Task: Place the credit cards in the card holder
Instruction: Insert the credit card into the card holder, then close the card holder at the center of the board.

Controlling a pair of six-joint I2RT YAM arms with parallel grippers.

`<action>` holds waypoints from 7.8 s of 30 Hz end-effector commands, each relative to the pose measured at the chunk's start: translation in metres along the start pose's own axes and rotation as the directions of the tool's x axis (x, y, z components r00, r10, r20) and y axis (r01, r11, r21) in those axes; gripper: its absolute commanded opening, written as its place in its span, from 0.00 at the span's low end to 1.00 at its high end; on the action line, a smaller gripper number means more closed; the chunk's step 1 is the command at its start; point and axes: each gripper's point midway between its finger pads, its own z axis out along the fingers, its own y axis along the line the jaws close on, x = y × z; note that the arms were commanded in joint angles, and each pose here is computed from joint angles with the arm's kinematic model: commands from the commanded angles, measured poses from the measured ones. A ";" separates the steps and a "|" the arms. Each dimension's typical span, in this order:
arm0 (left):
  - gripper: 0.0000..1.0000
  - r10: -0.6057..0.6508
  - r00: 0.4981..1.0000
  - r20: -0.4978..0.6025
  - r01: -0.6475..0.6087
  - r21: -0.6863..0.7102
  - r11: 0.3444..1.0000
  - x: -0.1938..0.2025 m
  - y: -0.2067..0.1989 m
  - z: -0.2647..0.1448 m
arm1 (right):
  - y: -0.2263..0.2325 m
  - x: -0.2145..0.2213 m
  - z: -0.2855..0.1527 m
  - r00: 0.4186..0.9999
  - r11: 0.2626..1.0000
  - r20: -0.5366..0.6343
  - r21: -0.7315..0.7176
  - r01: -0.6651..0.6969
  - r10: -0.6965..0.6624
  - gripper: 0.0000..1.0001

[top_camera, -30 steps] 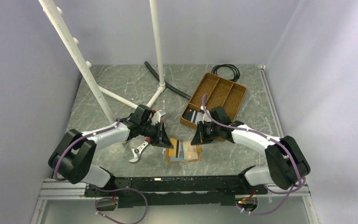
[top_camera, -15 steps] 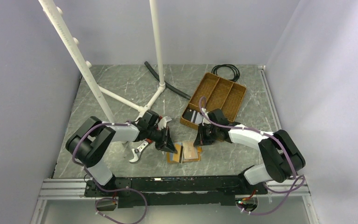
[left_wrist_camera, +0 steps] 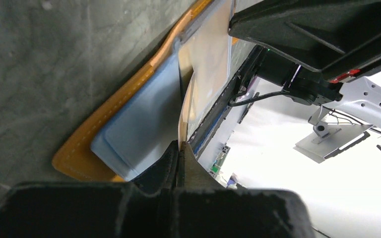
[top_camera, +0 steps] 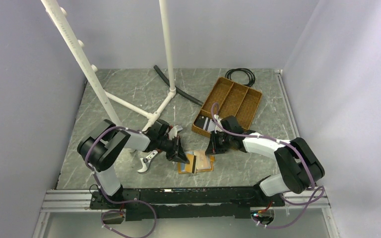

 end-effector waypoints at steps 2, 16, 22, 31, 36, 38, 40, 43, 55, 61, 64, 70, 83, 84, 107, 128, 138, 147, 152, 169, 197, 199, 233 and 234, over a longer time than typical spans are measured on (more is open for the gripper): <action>0.00 0.004 0.999 0.035 -0.004 0.013 1.000 -0.010 0.002 0.006 | -0.012 0.012 0.004 1.000 0.999 -0.017 0.052 0.016 -0.016 0.00; 0.00 -0.023 0.987 0.161 0.028 -0.026 0.999 -0.032 0.011 0.010 | -0.009 0.019 0.006 1.000 0.999 -0.020 0.041 0.008 -0.007 0.00; 0.00 -0.031 0.979 0.200 0.038 -0.031 0.999 -0.036 0.011 0.016 | -0.008 0.022 0.007 1.000 0.999 -0.021 0.039 -0.009 0.010 0.00; 0.00 -0.034 0.959 0.282 0.057 -0.073 0.996 -0.038 0.008 0.023 | -0.003 0.026 0.001 0.996 0.995 -0.012 0.045 -0.093 0.094 0.00; 0.00 -0.048 0.952 0.303 0.079 -0.090 0.993 -0.036 0.015 0.022 | -0.009 0.024 -0.022 0.994 0.986 0.021 0.132 -0.105 0.104 0.26; 0.00 -0.051 0.951 0.304 0.081 -0.087 0.993 -0.035 0.016 0.023 | -0.010 0.030 -0.027 0.994 0.985 -0.006 0.141 -0.104 0.106 0.34; 0.00 -0.056 0.951 0.304 0.085 -0.082 0.993 -0.034 0.016 0.023 | -0.010 0.036 -0.025 0.994 0.987 -0.029 0.125 -0.097 0.101 0.37; 0.00 -0.055 0.949 0.310 0.085 -0.082 0.993 -0.034 0.015 0.021 | -0.008 0.043 -0.020 0.993 0.990 -0.048 0.093 -0.105 0.110 0.42; 0.00 -0.049 0.943 0.330 0.081 -0.083 0.993 -0.036 0.004 0.013 | -0.017 0.058 -0.008 0.982 0.980 -0.064 0.097 -0.172 0.178 0.23; 0.00 -0.049 0.952 0.302 0.072 -0.067 0.995 -0.038 0.007 0.022 | -0.017 0.058 -0.008 0.983 0.982 -0.067 0.097 -0.162 0.169 0.23; 0.00 -0.007 0.960 0.279 0.031 -0.080 0.996 -0.039 0.009 0.026 | -0.017 0.058 -0.007 0.984 0.982 -0.068 0.094 -0.161 0.168 0.23; 0.09 0.021 0.971 0.238 0.007 -0.115 0.993 -0.038 0.009 0.028 | -0.020 0.058 -0.007 0.984 0.982 -0.070 0.105 -0.155 0.163 0.23; 0.58 0.096 0.968 0.234 0.000 -0.378 0.926 -0.038 0.009 0.004 | -0.023 0.049 -0.010 0.989 0.982 -0.056 0.144 -0.125 0.134 0.21; 0.58 0.094 0.969 0.226 -0.003 -0.372 0.928 -0.039 0.009 0.008 | -0.022 0.048 -0.010 0.989 0.982 -0.052 0.142 -0.127 0.136 0.21; 0.60 0.255 0.945 0.203 -0.199 -0.262 0.944 -0.030 -0.037 0.043 | -0.021 0.037 -0.020 0.992 0.978 -0.013 0.166 -0.124 0.128 0.27; 0.59 0.178 0.960 0.216 -0.175 -0.030 0.984 -0.018 -0.073 0.047 | 0.007 0.023 -0.021 0.973 0.973 0.027 -0.043 -0.226 0.227 0.10; 0.64 0.204 0.966 0.159 -0.159 -0.256 0.953 -0.014 -0.046 0.027 | -0.016 0.039 -0.033 0.979 0.975 0.002 0.085 -0.206 0.206 0.48; 0.62 0.225 0.965 0.133 -0.208 -0.132 0.969 -0.020 -0.062 0.053 | 0.003 0.022 -0.024 0.980 0.981 0.033 -0.016 -0.195 0.195 0.42; 0.62 0.283 0.944 0.173 -0.285 -0.010 0.958 -0.019 -0.106 0.058 | 0.037 0.011 -0.021 0.982 0.974 0.049 -0.145 -0.174 0.183 0.37; 0.65 0.307 0.943 0.130 -0.244 -0.357 0.902 -0.009 -0.068 -0.003 | -0.012 0.016 -0.051 0.987 0.979 0.085 0.145 -0.145 0.134 0.44; 0.01 0.154 0.983 0.101 -0.088 -0.477 0.874 -0.009 0.028 0.034 | -0.048 0.021 -0.023 0.966 0.811 0.229 0.538 -0.230 0.122 0.17; 0.00 0.136 0.984 0.111 -0.066 -0.484 0.873 -0.008 0.033 0.030 | -0.061 0.038 -0.028 0.955 0.770 0.238 0.571 -0.285 0.177 0.27; 0.00 0.138 0.987 0.085 -0.081 -0.479 0.874 -0.007 0.034 0.026 | -0.023 0.023 -0.032 0.957 0.804 0.270 0.590 -0.079 -0.104 0.49; 0.00 0.138 0.987 0.085 -0.080 -0.480 0.874 -0.007 0.034 0.025 | -0.025 0.022 -0.031 0.952 0.796 0.294 0.595 -0.114 -0.084 0.48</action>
